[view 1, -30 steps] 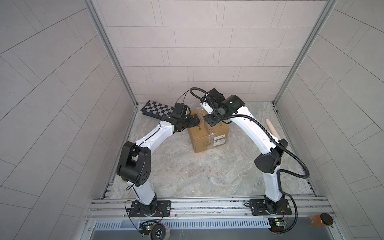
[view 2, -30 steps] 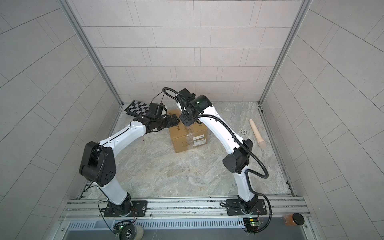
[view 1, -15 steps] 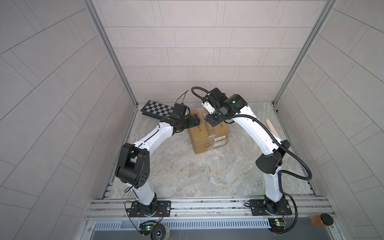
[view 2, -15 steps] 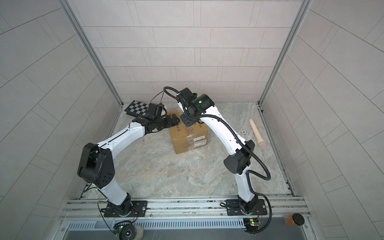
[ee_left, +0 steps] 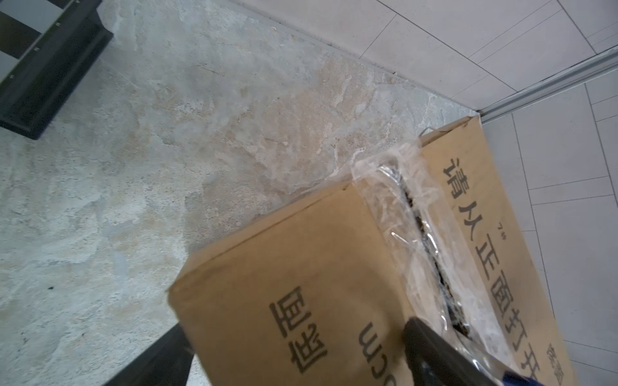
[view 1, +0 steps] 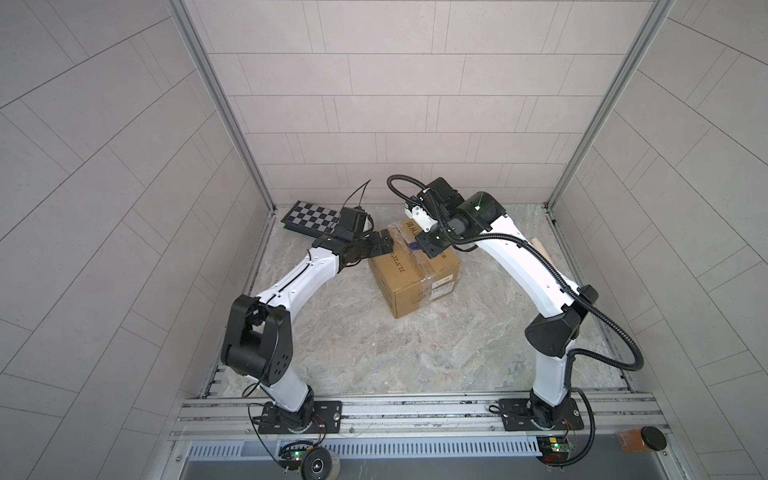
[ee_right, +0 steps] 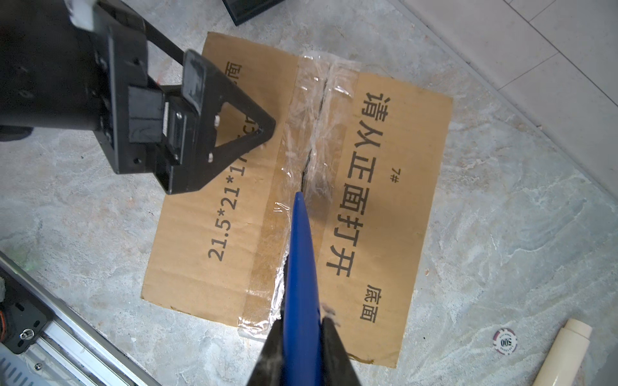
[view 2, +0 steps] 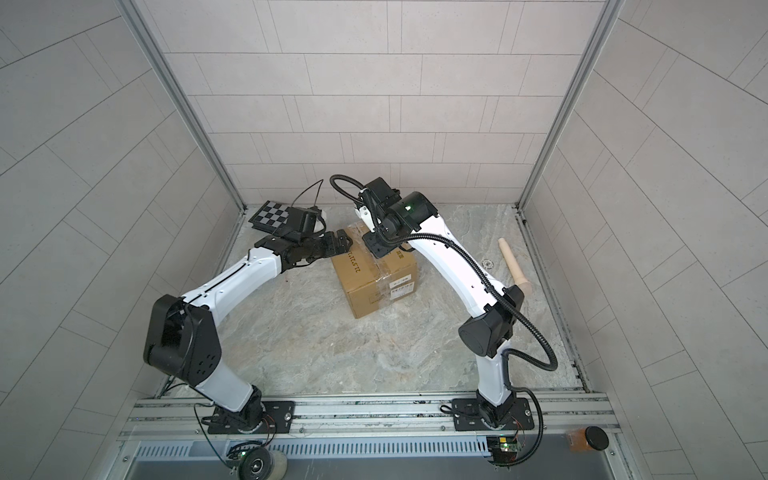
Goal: Unpack the express box
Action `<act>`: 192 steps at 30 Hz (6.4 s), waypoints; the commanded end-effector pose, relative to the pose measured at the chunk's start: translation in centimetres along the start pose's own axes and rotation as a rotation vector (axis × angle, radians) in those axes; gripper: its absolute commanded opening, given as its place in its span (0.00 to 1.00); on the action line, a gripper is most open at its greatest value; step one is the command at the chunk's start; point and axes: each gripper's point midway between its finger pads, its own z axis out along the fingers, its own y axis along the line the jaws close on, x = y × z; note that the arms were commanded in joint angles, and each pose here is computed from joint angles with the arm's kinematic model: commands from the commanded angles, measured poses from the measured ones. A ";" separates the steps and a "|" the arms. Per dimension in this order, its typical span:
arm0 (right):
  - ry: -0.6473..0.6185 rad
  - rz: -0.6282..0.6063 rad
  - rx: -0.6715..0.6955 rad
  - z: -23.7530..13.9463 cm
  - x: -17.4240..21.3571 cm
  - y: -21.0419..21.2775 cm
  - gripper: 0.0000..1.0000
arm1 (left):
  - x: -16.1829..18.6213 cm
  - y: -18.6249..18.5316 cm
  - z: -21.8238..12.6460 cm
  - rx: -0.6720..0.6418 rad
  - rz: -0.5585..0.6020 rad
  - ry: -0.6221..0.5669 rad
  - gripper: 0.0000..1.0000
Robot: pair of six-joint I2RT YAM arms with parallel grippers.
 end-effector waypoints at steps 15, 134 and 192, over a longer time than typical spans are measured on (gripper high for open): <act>0.012 -0.109 0.056 -3.7 1.1 0.6 0.00 | 4.3 7.4 1.2 -0.351 -0.028 0.131 1.00; -0.059 -0.089 0.021 -4.7 -0.6 0.5 0.00 | 7.2 9.4 2.7 -0.351 -0.138 0.181 0.99; 0.079 -0.142 -0.074 2.5 -0.6 4.2 0.00 | 5.8 8.2 2.1 -0.283 -0.186 0.125 0.99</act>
